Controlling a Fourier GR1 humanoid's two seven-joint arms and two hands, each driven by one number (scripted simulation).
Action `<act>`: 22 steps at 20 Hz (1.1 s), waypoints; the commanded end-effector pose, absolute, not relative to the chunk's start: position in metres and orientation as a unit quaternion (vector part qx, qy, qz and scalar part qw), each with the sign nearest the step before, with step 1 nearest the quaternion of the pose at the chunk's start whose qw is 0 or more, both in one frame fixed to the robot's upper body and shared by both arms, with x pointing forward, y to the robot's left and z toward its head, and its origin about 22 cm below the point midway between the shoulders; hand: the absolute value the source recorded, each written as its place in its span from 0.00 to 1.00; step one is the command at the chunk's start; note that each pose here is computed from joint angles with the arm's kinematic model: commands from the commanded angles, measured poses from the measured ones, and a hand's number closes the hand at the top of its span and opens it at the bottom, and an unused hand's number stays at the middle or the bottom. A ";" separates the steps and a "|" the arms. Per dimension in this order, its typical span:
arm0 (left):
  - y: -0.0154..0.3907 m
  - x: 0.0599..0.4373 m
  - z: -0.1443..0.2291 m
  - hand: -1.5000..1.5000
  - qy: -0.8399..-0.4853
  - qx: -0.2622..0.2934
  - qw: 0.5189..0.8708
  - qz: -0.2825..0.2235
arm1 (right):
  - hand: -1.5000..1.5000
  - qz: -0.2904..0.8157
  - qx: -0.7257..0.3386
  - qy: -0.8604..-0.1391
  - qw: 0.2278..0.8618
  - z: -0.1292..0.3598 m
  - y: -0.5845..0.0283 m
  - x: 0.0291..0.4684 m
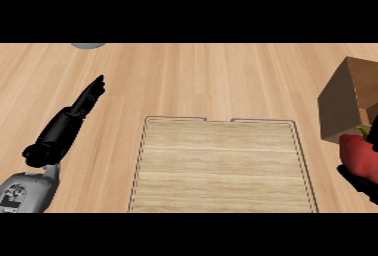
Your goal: Pick the bell pepper from the tray and place it in the cardboard box
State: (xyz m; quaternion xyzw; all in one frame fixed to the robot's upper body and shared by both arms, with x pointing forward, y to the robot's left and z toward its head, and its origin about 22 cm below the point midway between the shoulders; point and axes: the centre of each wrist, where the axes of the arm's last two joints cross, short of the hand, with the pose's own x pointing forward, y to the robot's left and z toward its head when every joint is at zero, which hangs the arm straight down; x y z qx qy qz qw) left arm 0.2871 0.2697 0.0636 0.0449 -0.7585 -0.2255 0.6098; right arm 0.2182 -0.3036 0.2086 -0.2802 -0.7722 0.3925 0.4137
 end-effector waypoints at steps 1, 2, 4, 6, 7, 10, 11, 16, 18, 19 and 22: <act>0.252 0.297 0.071 0.50 -0.757 0.041 0.609 -0.233 | 1.00 0.357 -0.303 -0.768 0.437 0.235 -0.355 0.248; 0.263 0.297 0.070 0.50 -0.756 0.048 0.611 -0.228 | 1.00 0.361 -0.313 -0.766 0.430 0.238 -0.362 0.255; 0.263 0.298 0.066 0.50 -0.760 0.037 0.605 -0.234 | 1.00 0.410 -0.349 -0.723 0.432 0.224 -0.364 0.274; 0.260 0.298 0.076 0.50 -0.763 0.036 0.602 -0.232 | 1.00 0.441 -0.346 -0.702 0.439 0.230 -0.370 0.284; 0.243 0.294 0.063 0.50 -0.762 0.029 0.600 -0.242 | 1.00 0.458 -0.354 -0.675 0.458 0.229 -0.385 0.287; 0.254 0.291 0.059 0.50 -0.758 0.036 0.606 -0.240 | 1.00 0.508 -0.328 -0.614 0.507 0.223 -0.405 0.296; 0.255 0.297 0.078 0.50 -0.763 0.028 0.600 -0.240 | 1.00 0.521 -0.319 -0.599 0.518 0.209 -0.413 0.298; 0.256 0.299 0.054 0.50 -0.764 0.034 0.596 -0.244 | 1.00 0.569 -0.294 -0.561 0.525 0.210 -0.431 0.325; 0.253 0.304 0.073 0.50 -0.760 0.023 0.600 -0.250 | 1.00 0.594 -0.307 -0.523 0.528 0.202 -0.434 0.334; 0.262 0.291 0.075 0.50 -0.761 0.030 0.600 -0.244 | 1.00 0.590 -0.297 -0.523 0.539 0.189 -0.457 0.324; 0.264 0.287 0.074 0.50 -0.759 0.029 0.604 -0.241 | 0.00 0.613 -0.242 -0.514 0.549 0.175 -0.466 0.328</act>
